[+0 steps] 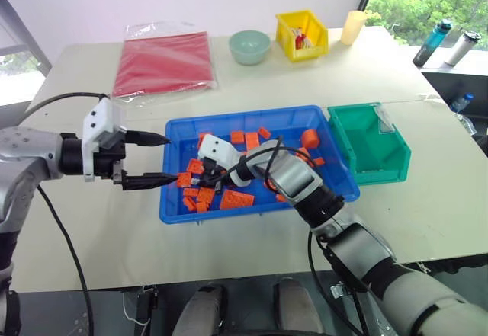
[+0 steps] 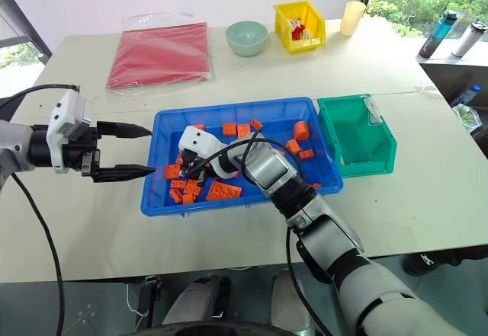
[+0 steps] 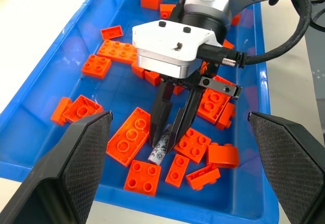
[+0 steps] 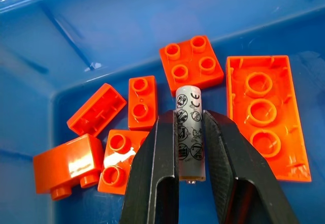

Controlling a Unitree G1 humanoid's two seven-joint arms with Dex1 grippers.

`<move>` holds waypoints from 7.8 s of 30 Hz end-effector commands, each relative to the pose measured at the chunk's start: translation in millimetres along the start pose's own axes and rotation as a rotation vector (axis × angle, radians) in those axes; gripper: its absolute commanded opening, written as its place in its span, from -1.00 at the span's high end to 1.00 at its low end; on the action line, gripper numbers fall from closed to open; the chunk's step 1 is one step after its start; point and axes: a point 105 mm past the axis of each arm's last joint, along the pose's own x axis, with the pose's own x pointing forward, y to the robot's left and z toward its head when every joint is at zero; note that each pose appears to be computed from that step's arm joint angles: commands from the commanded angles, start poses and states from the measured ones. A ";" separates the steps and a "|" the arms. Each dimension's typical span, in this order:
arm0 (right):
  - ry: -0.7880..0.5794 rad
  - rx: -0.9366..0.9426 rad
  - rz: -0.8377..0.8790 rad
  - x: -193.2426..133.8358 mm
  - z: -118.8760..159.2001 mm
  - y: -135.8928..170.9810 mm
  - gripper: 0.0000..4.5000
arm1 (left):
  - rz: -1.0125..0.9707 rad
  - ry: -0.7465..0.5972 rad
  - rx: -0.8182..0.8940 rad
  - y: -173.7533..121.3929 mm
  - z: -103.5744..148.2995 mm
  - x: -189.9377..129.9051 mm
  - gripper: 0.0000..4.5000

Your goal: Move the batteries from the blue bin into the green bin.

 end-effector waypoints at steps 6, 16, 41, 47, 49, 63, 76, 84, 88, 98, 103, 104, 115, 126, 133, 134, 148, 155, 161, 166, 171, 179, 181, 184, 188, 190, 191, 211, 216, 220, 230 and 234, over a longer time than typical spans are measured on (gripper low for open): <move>0.026 -0.046 -0.010 3.7 -6.2 -1.1 0.64 | 0.025 -0.017 0.055 4.4 10.1 -5.7 -1.00; 0.035 -0.048 -0.023 6.0 -12.2 -4.9 -0.98 | 0.020 -0.032 0.064 6.3 12.1 -2.4 -1.00; -0.268 0.217 -0.488 -211.4 22.8 -65.4 0.96 | -0.083 -0.155 0.103 -2.1 9.9 21.4 -1.00; -0.139 0.342 -0.804 -302.7 -40.6 -70.1 0.96 | -0.109 -0.170 0.096 -2.9 7.1 28.9 -1.00; -0.104 0.397 -0.865 -318.1 -60.9 -67.8 0.96 | -0.118 -0.175 0.096 -2.6 7.7 30.1 -1.00; -0.150 0.216 -0.764 -302.0 -26.3 -75.3 -0.58 | -0.122 -0.190 0.112 1.4 14.8 34.5 -1.00; 0.060 -0.102 -0.220 -159.7 -38.5 -52.4 -0.98 | -0.113 -0.181 0.127 2.2 24.2 34.3 -1.00; 0.113 -0.186 -0.125 -138.3 -52.5 -53.9 -0.98 | -0.080 -0.169 0.124 -1.1 24.1 27.3 -1.00; 0.103 -0.185 -0.093 -129.5 -52.7 -53.3 -0.98 | -0.069 -0.168 0.122 -2.2 24.0 25.6 -1.00; 0.127 -0.173 -0.075 -113.0 -62.9 -54.4 -0.98 | -0.057 -0.172 0.123 -1.6 24.6 26.8 -1.00; 0.142 -0.173 -0.109 -112.1 -63.3 -60.7 -0.42 | -0.052 -0.182 0.132 1.9 29.0 27.8 -1.00; 0.138 -0.174 -0.107 -112.9 -61.7 -60.5 -0.18 | -0.051 -0.182 0.134 2.4 29.5 27.7 -1.00; -0.091 -0.112 -0.325 -187.9 1.1 -65.8 -0.01 | -0.047 -0.182 0.140 4.9 28.1 28.4 -1.00; 0.009 0.123 -0.854 -316.1 -66.2 -81.5 -0.01 | -0.075 -0.193 0.138 6.9 23.2 37.3 -1.00; 0.066 0.207 -0.961 -328.5 -95.8 -78.7 -0.67 | -0.101 -0.214 0.150 10.4 28.3 46.4 -1.00; 0.072 0.195 -0.964 -328.3 -95.3 -78.5 -0.88 | -0.103 -0.215 0.152 10.7 28.8 46.8 -1.00; 0.008 0.037 -0.504 -230.6 -41.1 -29.6 -0.99 | -0.098 -0.212 0.162 9.2 30.6 44.2 -1.00; 0.047 0.090 -0.456 -196.5 -54.9 -22.1 -0.61 | -0.070 -0.205 0.152 7.2 28.0 38.5 -1.00; 0.062 0.135 -0.420 -185.3 -64.4 -16.3 -0.22 | -0.057 -0.201 0.143 5.9 26.4 36.1 -1.00; 0.064 0.156 -0.397 -179.1 -70.7 -12.0 -0.10 | -0.051 -0.201 0.141 5.8 26.4 35.4 -1.00; 0.093 0.157 -0.399 -173.6 -77.4 -10.2 0.14 | -0.048 -0.200 0.144 6.8 26.0 35.6 -1.00; 0.110 0.170 -0.396 -173.0 -83.9 -10.6 0.14 | -0.048 -0.206 0.151 9.5 27.8 37.4 -1.00; 0.116 0.171 -0.393 -174.0 -85.4 -10.6 0.14 | -0.046 -0.206 0.152 10.6 28.1 37.2 -1.00; 0.136 0.173 -0.386 -174.8 -90.4 -12.2 0.14 | -0.045 -0.206 0.155 11.4 28.1 37.4 -1.00; 0.167 0.168 -0.366 -173.3 -97.4 -14.6 0.14 | -0.049 -0.205 0.156 11.3 28.2 38.1 -1.00; 0.180 0.164 -0.362 -172.3 -100.7 -17.0 0.14 | -0.053 -0.206 0.157 10.5 28.3 38.4 -1.00; 0.185 0.162 -0.358 -171.5 -101.9 -18.1 0.14 | -0.055 -0.206 0.157 10.0 28.3 38.3 -1.00; -0.055 0.215 -0.560 -273.2 -37.1 -45.3 0.97 | -0.057 -0.206 0.152 6.1 23.4 37.8 -1.00; 0.023 0.302 -0.798 -335.5 -69.2 -60.6 0.97 | -0.064 -0.210 0.151 9.4 23.3 40.5 -1.00; 0.087 0.350 -0.873 -343.0 -98.0 -64.3 0.75 | -0.074 -0.216 0.153 12.8 24.5 44.8 -1.00; -0.026 0.096 -0.785 -344.7 -94.3 -45.0 -0.44 | -0.047 -0.251 0.102 28.7 29.9 38.1 -1.00; 0.056 0.069 -0.663 -367.8 -121.7 -18.6 -0.44 | -0.019 -0.217 0.084 31.5 23.2 19.1 -1.00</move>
